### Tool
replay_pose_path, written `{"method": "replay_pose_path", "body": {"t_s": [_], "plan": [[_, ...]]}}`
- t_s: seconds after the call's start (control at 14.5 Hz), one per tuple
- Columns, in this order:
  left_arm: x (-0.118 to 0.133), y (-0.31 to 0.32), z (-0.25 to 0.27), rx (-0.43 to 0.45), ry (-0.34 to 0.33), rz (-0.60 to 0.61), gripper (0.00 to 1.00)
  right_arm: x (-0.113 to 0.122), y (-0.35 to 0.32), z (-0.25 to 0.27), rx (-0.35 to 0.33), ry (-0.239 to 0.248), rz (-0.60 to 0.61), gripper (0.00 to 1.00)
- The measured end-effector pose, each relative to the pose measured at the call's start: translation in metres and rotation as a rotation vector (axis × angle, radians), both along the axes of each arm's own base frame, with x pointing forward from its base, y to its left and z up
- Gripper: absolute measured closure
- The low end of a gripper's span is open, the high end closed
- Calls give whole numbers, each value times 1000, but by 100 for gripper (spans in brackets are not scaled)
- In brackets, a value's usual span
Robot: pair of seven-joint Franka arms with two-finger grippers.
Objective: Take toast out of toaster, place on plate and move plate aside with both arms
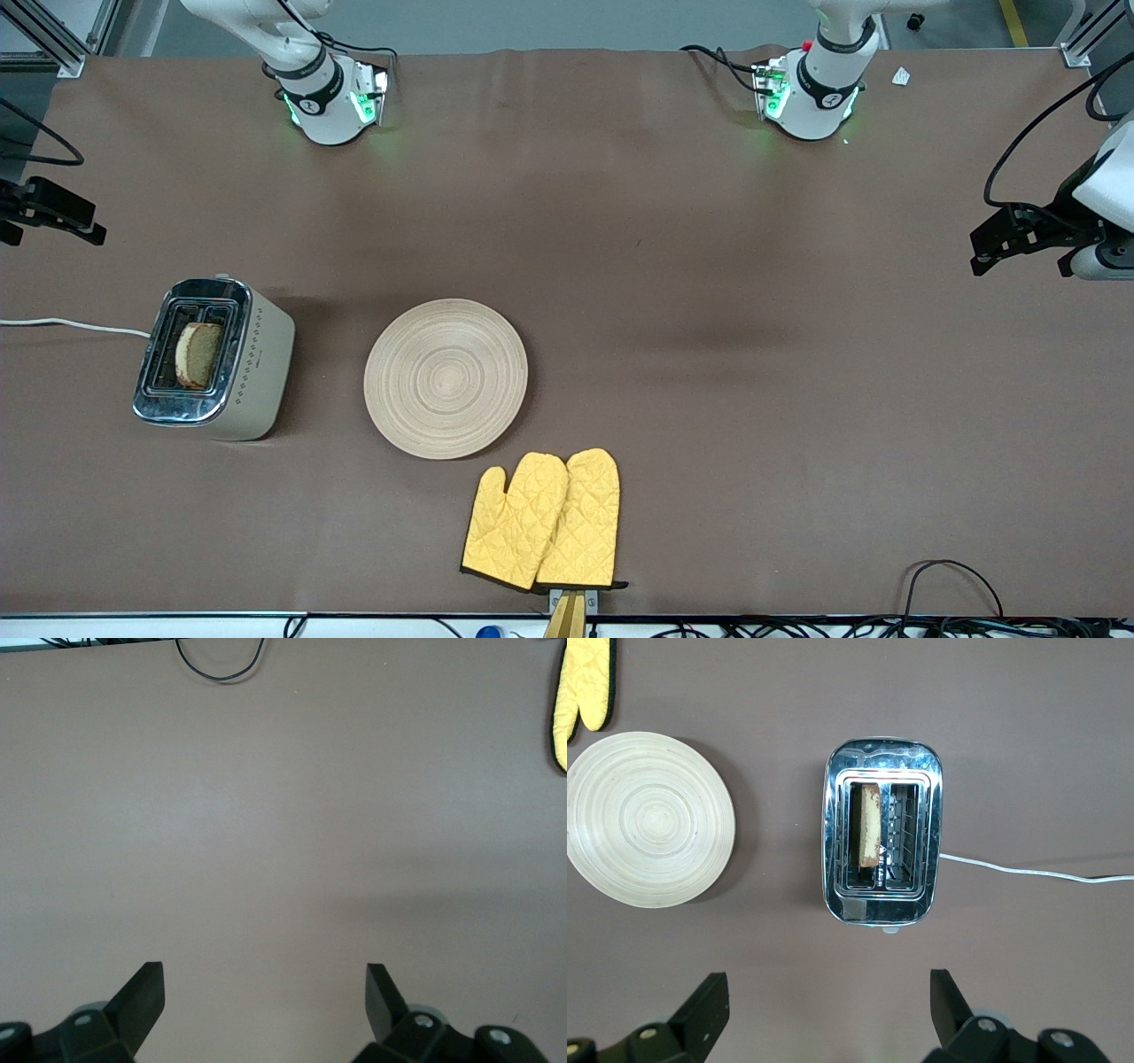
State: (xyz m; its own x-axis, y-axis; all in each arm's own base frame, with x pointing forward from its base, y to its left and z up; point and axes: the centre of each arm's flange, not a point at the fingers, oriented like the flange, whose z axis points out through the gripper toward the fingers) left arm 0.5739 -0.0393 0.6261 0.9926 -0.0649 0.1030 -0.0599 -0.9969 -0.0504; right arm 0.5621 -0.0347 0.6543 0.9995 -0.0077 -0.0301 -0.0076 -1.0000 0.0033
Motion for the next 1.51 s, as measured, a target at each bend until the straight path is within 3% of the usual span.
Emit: {"method": "replay_pose_path", "body": {"t_s": [0.48,1.24,1.51], "plan": [[0,-2,-2,-33,8,66,0,5,-6,-17,0,0,-12,0],[0,-5,-3,-33,14,62,0,60,-33,-211,28,46,-70,0],[0,-5,-3,-33,14,62,0,72,-38,-261,23,69,-78,0]]}}
